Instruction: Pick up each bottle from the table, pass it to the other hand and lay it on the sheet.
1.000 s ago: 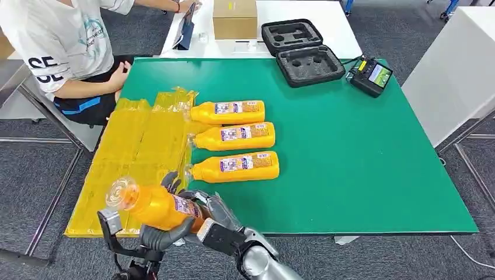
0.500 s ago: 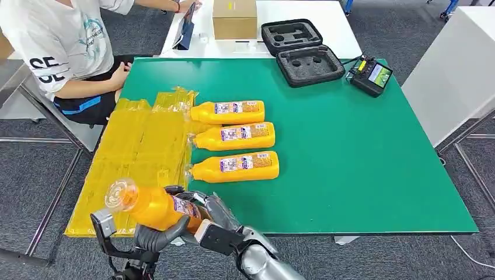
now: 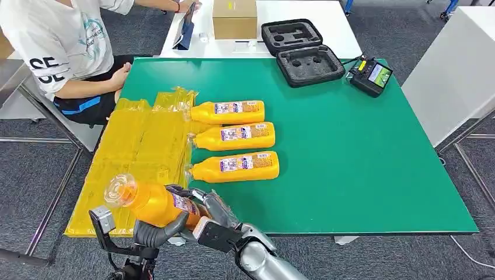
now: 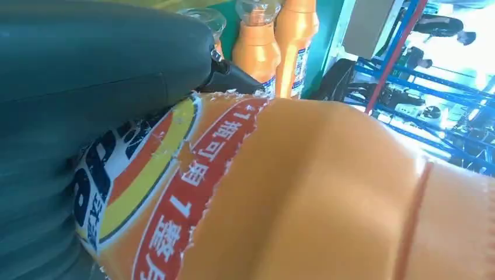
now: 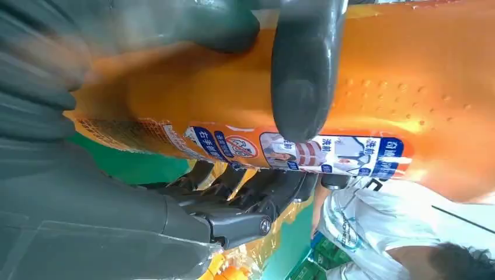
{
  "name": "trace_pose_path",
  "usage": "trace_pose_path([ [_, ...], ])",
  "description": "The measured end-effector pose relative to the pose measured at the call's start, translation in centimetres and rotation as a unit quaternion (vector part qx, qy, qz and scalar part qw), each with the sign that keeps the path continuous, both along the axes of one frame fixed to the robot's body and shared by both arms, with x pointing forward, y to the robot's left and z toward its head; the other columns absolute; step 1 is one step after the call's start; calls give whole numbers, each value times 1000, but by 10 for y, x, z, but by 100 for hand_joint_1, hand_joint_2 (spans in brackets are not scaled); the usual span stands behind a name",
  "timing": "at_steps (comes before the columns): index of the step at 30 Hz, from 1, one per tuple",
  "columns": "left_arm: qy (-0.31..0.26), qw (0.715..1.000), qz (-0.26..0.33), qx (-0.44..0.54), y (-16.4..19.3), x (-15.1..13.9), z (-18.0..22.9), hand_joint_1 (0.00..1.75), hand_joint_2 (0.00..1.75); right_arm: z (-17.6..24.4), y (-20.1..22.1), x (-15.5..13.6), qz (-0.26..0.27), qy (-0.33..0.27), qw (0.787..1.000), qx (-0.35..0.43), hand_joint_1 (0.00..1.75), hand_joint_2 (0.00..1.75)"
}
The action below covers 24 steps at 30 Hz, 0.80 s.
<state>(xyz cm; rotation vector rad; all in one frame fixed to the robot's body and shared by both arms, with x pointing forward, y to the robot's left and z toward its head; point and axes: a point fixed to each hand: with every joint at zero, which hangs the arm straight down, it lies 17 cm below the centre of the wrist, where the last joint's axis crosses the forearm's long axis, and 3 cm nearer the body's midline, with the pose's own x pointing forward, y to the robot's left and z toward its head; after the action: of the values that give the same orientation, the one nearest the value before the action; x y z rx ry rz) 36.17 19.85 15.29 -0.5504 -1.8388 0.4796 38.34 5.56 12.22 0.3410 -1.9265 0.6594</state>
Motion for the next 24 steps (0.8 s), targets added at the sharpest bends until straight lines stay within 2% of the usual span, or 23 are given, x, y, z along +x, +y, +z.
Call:
trace_pose_path([
  [10,0,1000,0,0,0,0,0,175,175,0,0,0,0,0,1000,-1,175,175],
  [11,1,1000,1,-1,0,0,0,175,175,0,0,0,0,-1,1000,-1,0,175],
  [13,3,1000,5,-4,2,1,-1,175,175,-1,0,0,-4,-5,1000,-8,0,175],
  [14,3,1000,7,-5,2,2,0,175,175,-3,1,-1,-5,-7,1000,-13,0,0],
  [20,5,999,34,18,8,7,1,175,175,-3,3,-6,-12,-17,1000,-21,0,0],
  [24,-21,987,111,116,17,5,13,171,175,29,-10,-7,-38,-48,998,26,0,0],
])
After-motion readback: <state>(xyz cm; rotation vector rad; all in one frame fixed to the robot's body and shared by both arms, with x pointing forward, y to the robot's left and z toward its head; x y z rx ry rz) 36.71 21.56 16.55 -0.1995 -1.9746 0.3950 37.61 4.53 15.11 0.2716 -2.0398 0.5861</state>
